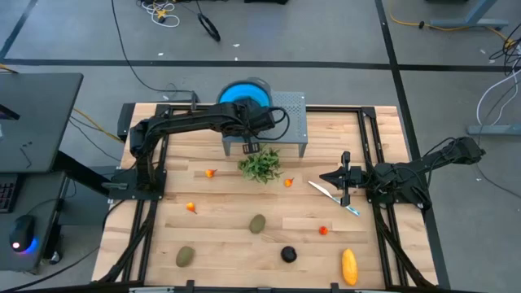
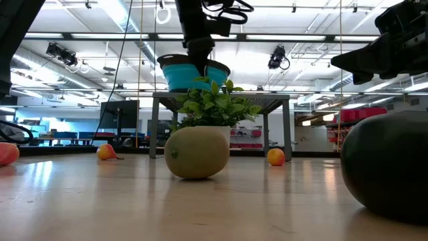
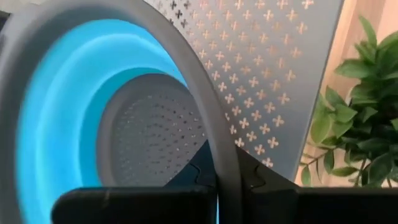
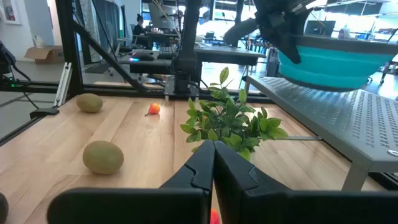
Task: Pick & Place Fruit
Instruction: Put the blue strainer bowl on the shelf
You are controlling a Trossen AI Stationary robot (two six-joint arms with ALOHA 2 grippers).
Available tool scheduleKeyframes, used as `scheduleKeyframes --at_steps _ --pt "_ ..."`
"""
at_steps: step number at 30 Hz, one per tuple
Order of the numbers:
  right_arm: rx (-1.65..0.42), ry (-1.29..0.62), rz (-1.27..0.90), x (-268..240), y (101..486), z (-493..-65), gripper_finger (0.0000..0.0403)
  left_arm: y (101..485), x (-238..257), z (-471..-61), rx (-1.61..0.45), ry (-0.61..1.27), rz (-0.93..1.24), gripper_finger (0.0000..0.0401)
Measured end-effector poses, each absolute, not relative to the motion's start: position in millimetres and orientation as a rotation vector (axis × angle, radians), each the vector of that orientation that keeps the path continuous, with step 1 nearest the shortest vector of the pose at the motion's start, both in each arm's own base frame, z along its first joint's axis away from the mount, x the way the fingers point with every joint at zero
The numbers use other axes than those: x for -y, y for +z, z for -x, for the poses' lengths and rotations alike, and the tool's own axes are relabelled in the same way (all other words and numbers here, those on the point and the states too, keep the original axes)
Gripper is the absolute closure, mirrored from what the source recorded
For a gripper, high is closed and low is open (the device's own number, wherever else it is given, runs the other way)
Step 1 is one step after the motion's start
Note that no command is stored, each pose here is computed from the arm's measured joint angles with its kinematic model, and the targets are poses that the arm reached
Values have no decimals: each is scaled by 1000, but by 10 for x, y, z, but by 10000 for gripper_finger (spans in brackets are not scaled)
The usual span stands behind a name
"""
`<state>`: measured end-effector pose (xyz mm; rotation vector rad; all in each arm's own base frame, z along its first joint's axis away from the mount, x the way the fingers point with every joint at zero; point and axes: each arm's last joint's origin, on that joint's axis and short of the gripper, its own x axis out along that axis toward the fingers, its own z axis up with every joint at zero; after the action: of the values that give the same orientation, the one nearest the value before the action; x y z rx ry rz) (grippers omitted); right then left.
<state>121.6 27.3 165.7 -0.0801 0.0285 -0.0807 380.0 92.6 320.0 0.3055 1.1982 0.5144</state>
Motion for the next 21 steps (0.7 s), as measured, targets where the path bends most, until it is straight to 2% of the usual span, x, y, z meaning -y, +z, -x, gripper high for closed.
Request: scheduleKeyframes --at_steps 3,8,17,21 --pt "-28 -81 80 -273 1657 -1216 386 3196 -926 -3796 -1200 511 -291 387" --pt "-28 -81 80 -273 1657 -1216 386 3197 -928 -3796 -1197 520 -286 346" --pt "-28 -81 80 -273 1657 -1216 386 3197 -949 -3791 -1188 543 -254 316" --pt "-28 -81 80 -273 1657 -1216 386 3200 -948 -3789 -1186 550 -241 289"
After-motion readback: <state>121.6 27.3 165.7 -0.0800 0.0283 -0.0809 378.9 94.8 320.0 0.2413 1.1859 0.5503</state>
